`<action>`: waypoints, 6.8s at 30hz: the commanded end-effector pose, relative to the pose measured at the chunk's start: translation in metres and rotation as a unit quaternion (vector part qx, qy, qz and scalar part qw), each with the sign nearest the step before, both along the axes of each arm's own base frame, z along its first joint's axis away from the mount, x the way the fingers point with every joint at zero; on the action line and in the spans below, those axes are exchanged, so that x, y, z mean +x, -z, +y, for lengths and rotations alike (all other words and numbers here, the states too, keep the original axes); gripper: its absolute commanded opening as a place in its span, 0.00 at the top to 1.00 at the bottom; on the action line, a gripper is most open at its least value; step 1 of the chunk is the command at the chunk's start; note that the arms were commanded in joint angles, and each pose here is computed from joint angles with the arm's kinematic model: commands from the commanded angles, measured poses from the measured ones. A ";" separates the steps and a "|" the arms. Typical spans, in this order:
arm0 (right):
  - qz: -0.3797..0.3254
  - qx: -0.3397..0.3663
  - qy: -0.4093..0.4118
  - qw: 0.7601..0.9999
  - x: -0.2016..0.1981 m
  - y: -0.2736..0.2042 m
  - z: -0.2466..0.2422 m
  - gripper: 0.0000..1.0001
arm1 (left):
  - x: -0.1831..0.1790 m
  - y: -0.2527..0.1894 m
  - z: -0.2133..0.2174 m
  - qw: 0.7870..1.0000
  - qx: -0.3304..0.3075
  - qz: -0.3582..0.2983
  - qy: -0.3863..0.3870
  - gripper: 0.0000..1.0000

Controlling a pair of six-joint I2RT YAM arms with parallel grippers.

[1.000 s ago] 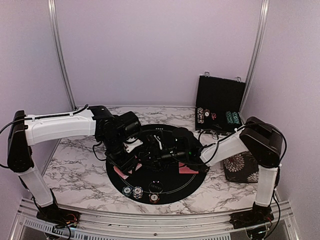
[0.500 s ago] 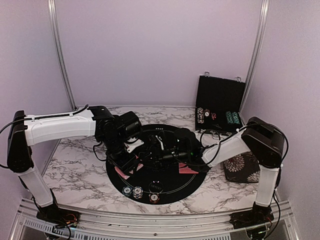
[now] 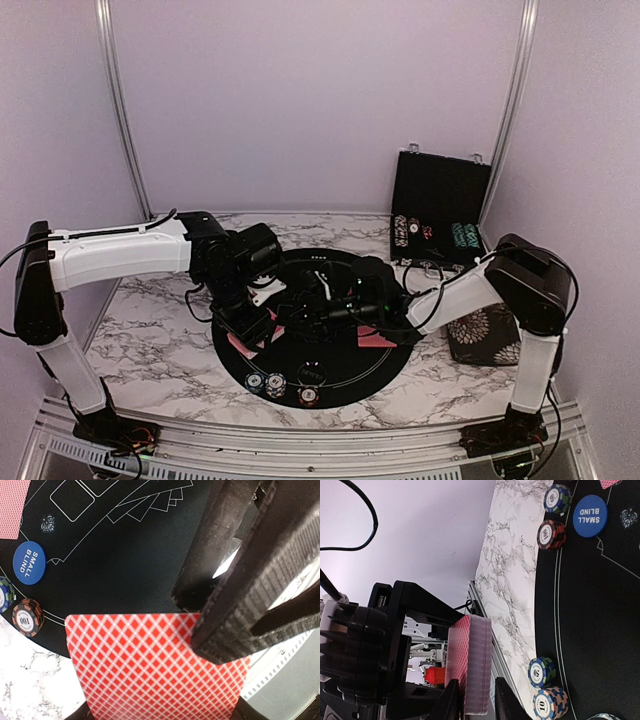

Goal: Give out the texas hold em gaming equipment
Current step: Pick up the poker card from the face-down deck piles, then distribute the poker card in the dealer area.

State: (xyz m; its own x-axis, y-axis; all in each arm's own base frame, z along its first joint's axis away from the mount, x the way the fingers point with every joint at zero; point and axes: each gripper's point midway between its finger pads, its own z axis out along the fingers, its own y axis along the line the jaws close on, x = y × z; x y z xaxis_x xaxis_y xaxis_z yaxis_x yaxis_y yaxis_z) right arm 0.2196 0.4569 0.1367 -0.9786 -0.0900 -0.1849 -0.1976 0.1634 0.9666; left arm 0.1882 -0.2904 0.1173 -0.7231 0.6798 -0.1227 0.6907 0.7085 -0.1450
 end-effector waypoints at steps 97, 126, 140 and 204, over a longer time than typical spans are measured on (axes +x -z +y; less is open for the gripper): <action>-0.015 0.013 0.026 0.999 0.012 -0.034 -0.021 1.00 | 0.000 -0.008 0.009 1.000 -0.005 -0.008 -0.006 0.48; 0.003 0.041 0.041 0.998 0.017 -0.048 -0.046 1.00 | 0.000 -0.006 0.014 1.000 -0.006 -0.011 -0.015 0.48; 0.003 0.045 0.057 0.997 0.020 -0.056 -0.070 1.00 | 0.003 -0.004 0.016 1.000 -0.006 -0.014 -0.021 0.48; -0.002 -0.032 0.084 0.996 0.026 -0.015 -0.112 1.00 | 0.012 -0.004 0.035 0.999 -0.009 -0.016 -0.046 0.48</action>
